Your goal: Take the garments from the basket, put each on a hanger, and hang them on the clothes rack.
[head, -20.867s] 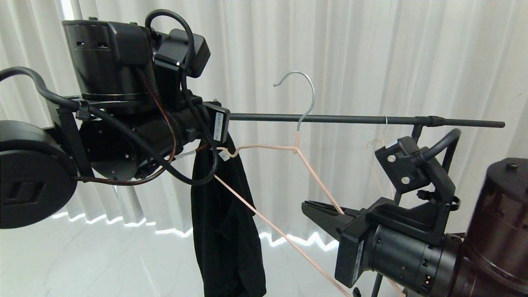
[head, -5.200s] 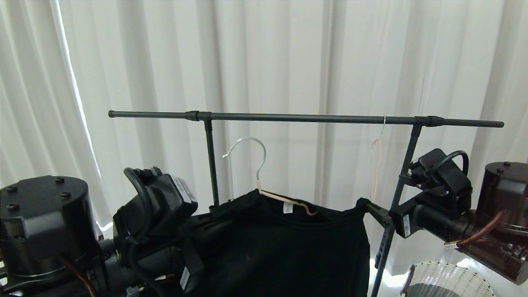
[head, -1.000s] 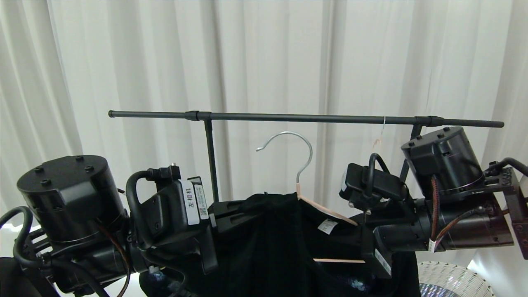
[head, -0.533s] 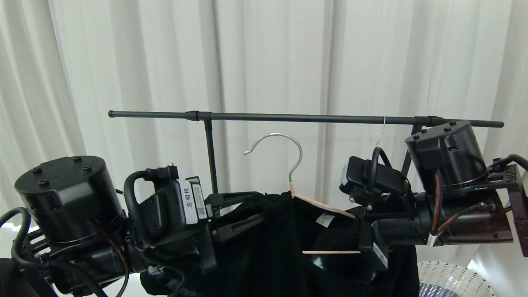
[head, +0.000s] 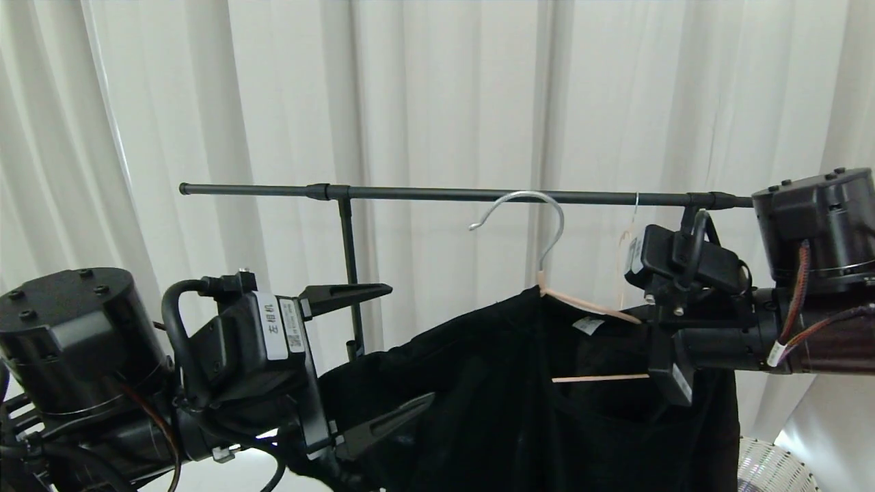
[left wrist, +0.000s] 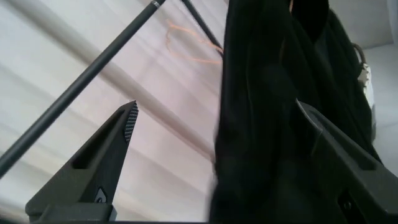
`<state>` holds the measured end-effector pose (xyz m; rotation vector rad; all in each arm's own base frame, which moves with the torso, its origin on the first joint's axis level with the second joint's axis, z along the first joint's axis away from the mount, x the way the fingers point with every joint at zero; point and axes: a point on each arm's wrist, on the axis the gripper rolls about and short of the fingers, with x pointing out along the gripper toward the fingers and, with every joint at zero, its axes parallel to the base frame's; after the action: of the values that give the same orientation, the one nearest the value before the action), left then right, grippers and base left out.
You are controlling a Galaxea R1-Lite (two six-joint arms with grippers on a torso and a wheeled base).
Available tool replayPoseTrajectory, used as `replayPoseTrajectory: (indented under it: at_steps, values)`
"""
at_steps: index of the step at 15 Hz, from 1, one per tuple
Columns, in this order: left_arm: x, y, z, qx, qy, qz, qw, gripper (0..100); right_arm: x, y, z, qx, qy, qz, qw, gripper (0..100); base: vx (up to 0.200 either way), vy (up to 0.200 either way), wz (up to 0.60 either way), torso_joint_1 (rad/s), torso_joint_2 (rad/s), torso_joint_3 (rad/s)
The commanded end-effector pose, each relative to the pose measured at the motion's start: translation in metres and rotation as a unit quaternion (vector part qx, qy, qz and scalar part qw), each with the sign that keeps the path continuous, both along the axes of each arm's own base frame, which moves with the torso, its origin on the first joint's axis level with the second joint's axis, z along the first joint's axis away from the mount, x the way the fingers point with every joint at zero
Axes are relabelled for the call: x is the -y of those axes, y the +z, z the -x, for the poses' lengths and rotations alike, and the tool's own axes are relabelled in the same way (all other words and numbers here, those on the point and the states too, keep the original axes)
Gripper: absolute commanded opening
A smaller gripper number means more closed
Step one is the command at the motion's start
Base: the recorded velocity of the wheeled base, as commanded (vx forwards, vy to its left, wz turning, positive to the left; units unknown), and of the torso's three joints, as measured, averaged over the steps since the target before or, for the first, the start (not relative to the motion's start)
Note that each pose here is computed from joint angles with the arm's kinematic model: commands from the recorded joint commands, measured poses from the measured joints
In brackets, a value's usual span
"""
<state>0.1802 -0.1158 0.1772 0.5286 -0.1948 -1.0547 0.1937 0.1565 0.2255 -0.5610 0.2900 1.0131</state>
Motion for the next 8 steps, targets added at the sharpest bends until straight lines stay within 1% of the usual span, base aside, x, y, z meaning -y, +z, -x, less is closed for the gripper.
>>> replayPoseTrajectory:
  at_steps: [1,2,3,5,6,7,8]
  values:
    - [-0.009,0.009,0.005,0.003,0.014,0.019,0.9997,100,0.019,0.003,0.001,0.009,-0.029,-0.003,0.9995,0,0.000,0.000,0.00,0.000,0.00,0.000]
    - [-0.014,0.010,0.007,-0.007,0.027,0.030,0.9992,100,0.024,0.003,0.002,0.009,-0.035,-0.003,0.9993,0,0.000,0.000,0.00,0.000,0.00,0.000]
    - [-0.022,0.009,0.007,-0.014,0.047,0.034,0.9982,100,0.026,0.002,0.003,0.009,-0.039,-0.003,0.9992,0,0.000,0.000,0.00,0.000,0.00,0.000]
    - [-0.036,0.002,0.005,-0.025,0.080,0.030,0.9960,100,0.028,0.004,0.004,0.013,-0.041,-0.005,0.9990,0,0.000,0.000,0.00,0.000,0.00,0.000]
    - [-0.047,-0.003,0.004,-0.038,0.109,0.030,0.9929,100,0.029,0.005,0.005,0.016,-0.041,-0.007,0.9990,0,0.000,0.000,0.00,0.000,0.00,0.000]
    - [-0.052,-0.008,0.004,-0.056,0.126,0.034,0.9899,100,0.029,0.006,0.007,0.019,-0.040,-0.010,0.9990,0,0.000,0.000,0.00,0.000,0.00,0.000]
    - [-0.054,-0.011,0.004,-0.066,0.132,0.036,0.9884,100,0.030,0.007,0.008,0.021,-0.040,-0.011,0.9989,0,0.000,0.000,0.00,0.000,0.00,0.000]
